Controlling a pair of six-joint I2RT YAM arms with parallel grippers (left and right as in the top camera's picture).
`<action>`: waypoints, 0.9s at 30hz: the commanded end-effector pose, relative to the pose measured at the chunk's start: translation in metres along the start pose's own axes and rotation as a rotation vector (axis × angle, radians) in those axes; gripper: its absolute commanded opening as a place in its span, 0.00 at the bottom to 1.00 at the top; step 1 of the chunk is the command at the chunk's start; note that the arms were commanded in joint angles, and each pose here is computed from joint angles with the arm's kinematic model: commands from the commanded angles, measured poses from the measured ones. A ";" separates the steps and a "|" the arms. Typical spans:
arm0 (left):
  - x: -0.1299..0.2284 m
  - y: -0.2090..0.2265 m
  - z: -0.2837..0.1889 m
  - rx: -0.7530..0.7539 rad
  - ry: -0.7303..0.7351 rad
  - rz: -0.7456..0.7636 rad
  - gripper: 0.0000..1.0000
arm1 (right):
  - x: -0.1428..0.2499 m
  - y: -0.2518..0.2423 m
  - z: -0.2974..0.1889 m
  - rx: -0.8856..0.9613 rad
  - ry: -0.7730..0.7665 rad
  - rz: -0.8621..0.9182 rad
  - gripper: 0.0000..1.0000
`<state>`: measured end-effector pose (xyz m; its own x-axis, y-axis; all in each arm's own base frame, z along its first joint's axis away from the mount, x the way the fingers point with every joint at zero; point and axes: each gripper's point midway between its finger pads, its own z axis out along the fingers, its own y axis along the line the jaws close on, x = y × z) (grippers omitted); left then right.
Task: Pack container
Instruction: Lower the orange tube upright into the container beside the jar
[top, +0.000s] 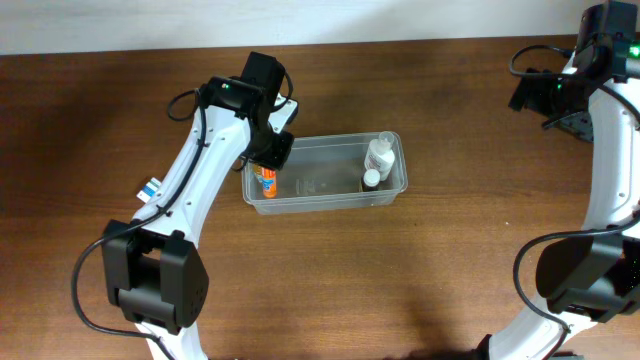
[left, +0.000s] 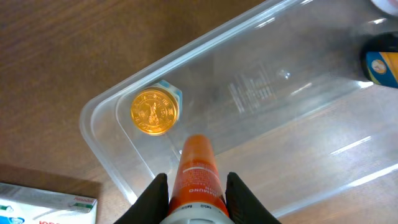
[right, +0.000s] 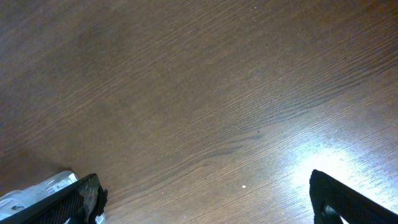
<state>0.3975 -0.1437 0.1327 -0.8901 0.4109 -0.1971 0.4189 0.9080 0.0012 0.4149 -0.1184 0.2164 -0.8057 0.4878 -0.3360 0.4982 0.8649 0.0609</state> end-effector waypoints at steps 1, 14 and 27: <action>0.004 0.004 0.009 -0.023 0.013 0.020 0.04 | -0.006 -0.002 -0.017 -0.002 -0.047 0.014 0.99; 0.016 0.003 0.047 -0.022 0.023 0.019 0.01 | -0.006 -0.002 -0.017 -0.002 -0.047 0.014 0.98; 0.017 0.005 0.048 -0.034 0.023 0.020 0.01 | -0.006 -0.002 -0.017 -0.002 -0.048 0.014 0.98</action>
<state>0.4034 -0.1427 0.1014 -0.8822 0.4081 -0.2349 0.4150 0.9095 0.0215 0.4149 -0.1183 0.2164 -0.8056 0.4882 -0.3358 0.4984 0.8647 0.0614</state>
